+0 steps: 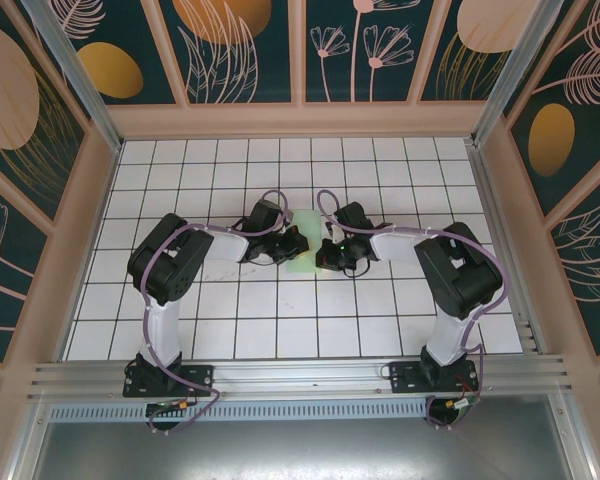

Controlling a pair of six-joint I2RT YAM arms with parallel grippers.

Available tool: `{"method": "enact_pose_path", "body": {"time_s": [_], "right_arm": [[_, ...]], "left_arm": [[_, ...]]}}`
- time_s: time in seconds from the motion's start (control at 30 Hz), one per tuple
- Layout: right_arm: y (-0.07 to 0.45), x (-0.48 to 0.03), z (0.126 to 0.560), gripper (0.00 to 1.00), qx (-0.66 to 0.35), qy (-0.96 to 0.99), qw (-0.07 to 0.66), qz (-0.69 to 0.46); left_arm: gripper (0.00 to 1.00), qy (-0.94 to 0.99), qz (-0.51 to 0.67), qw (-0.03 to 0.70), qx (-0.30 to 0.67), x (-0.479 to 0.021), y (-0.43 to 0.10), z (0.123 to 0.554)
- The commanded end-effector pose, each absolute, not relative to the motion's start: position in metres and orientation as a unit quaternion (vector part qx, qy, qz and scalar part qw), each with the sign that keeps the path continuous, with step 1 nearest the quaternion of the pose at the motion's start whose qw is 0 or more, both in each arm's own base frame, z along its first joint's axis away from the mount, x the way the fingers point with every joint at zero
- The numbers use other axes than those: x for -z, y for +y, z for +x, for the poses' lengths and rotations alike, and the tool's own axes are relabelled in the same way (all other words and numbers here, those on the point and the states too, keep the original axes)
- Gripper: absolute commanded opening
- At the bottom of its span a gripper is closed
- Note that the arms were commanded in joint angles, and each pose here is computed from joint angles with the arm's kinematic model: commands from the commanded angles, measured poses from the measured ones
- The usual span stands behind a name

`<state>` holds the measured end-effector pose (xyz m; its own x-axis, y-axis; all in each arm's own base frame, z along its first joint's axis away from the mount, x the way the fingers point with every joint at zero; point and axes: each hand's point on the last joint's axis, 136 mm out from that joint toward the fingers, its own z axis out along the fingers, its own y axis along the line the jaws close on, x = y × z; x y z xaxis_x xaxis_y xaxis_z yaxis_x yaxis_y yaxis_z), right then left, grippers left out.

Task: Fold a paper plane with a square sheet of paper (pick it up from the middle)
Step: Fold the triangle a second time at the center of the table.

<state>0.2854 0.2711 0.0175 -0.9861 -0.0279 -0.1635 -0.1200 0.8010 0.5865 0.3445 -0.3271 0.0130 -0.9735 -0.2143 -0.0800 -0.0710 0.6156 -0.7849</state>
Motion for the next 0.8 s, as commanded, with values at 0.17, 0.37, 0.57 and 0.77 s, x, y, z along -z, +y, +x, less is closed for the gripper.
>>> {"method": "enact_pose_path", "body": {"time_s": [0.17,0.37,0.57,0.77], "right_arm": [[0.246,0.012,0.249,0.0,-0.26,0.965,0.022,-0.041],[0.24,-0.002,0.24,0.0,-0.261,0.963,0.031,-0.054],[0.258,-0.038,0.269,0.0,-0.301,0.947,0.095,-0.06],[0.275,-0.047,0.289,0.0,-0.327,0.936,0.115,-0.061]], "left_arm": [[0.0,0.942,-0.146,0.063,0.296,0.061,-0.274,0.328],[0.0,0.941,-0.144,0.065,0.299,0.059,-0.275,0.329],[0.0,0.939,-0.14,0.068,0.305,0.055,-0.277,0.33],[0.0,0.938,-0.137,0.066,0.311,0.054,-0.279,0.329]]}}
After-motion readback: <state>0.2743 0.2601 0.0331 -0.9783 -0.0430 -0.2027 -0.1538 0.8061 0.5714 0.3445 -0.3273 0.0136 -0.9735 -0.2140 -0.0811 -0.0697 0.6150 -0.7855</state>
